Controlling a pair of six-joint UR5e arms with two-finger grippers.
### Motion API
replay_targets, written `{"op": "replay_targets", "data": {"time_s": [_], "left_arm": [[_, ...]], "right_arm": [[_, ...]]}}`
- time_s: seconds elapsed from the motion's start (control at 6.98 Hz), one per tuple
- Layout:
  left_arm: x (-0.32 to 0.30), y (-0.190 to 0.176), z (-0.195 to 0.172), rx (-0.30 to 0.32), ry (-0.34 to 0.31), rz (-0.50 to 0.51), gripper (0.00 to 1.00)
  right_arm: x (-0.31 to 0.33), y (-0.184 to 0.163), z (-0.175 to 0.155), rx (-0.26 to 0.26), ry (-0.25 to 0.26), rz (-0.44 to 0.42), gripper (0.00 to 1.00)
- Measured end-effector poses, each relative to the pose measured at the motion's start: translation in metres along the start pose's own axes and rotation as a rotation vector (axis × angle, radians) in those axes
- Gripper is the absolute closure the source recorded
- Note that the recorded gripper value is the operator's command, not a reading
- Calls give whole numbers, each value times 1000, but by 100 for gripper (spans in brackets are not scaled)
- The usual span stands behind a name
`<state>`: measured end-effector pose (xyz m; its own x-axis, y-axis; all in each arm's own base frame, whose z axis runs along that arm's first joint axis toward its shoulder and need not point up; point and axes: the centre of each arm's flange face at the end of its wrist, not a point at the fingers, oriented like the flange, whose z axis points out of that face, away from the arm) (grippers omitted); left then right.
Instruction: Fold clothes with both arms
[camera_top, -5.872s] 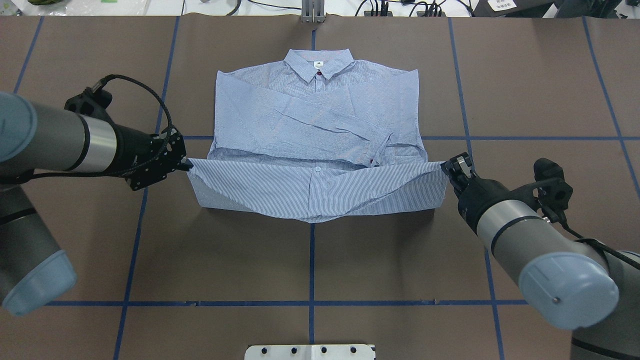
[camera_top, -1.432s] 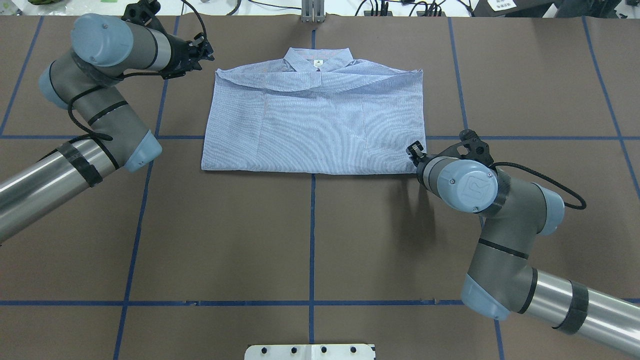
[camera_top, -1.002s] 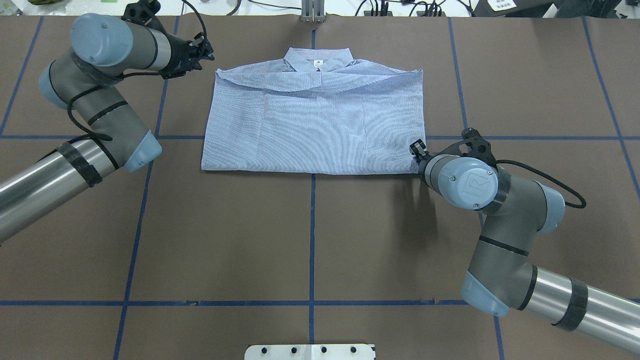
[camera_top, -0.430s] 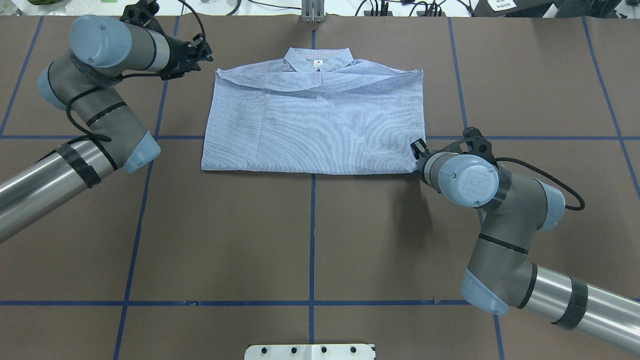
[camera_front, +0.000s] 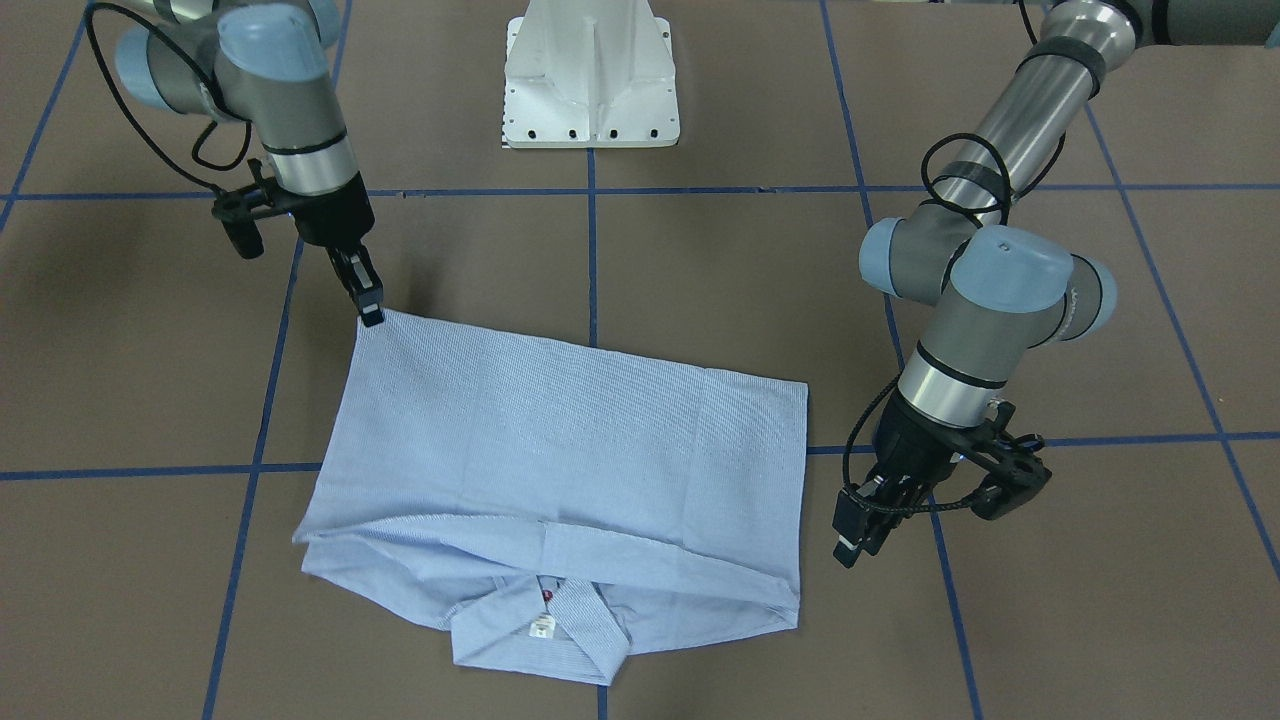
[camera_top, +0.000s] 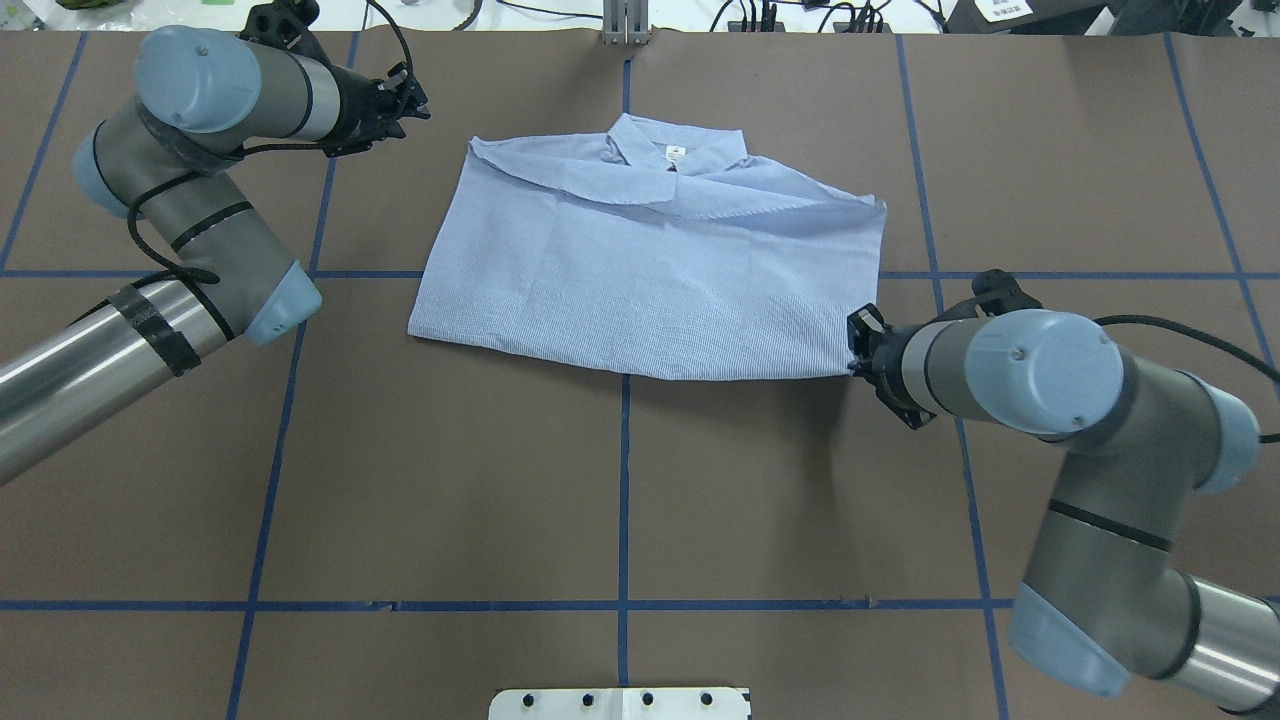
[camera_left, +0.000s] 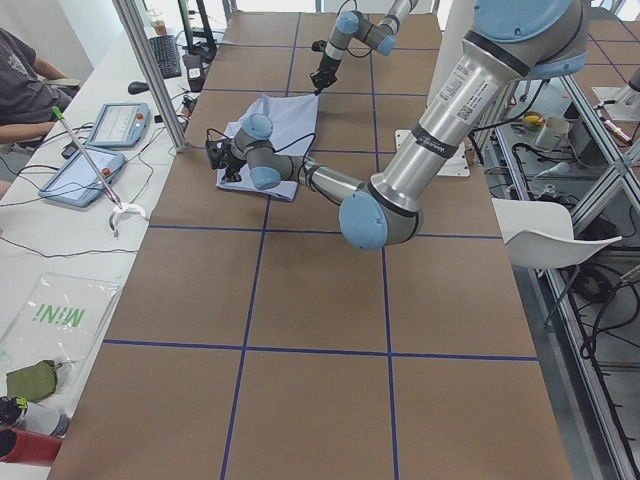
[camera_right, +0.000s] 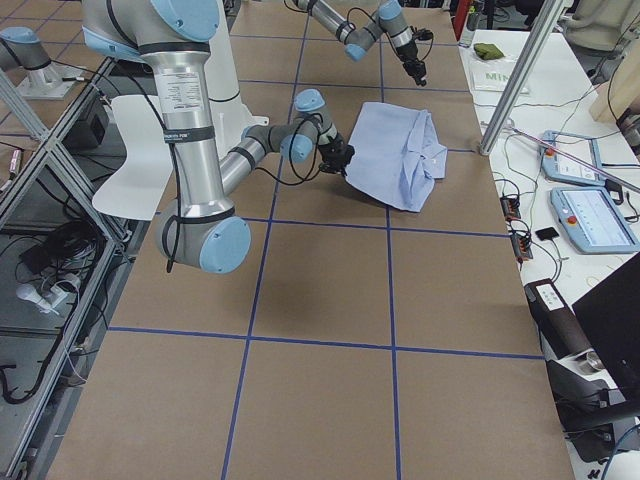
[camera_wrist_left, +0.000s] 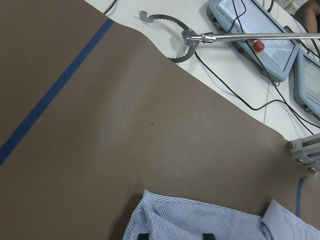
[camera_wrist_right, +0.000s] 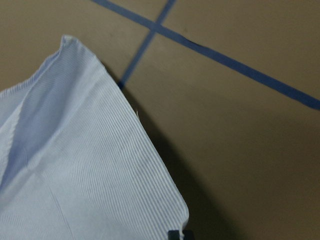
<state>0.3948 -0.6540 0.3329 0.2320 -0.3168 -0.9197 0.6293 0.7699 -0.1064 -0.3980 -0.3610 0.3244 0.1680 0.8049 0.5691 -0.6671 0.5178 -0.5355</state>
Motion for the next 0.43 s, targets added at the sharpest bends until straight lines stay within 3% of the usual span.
{"op": "replay_targets", "data": {"time_s": [0.29,0.43], "left_arm": [[-6,20,-31,-101,38,0,54],[-11,31,-52,-161,58,-16,54]], "right_arm": [[59,53,-42,-238,200,-70,100],[89,78,-55,-365,325,-104,100]]}}
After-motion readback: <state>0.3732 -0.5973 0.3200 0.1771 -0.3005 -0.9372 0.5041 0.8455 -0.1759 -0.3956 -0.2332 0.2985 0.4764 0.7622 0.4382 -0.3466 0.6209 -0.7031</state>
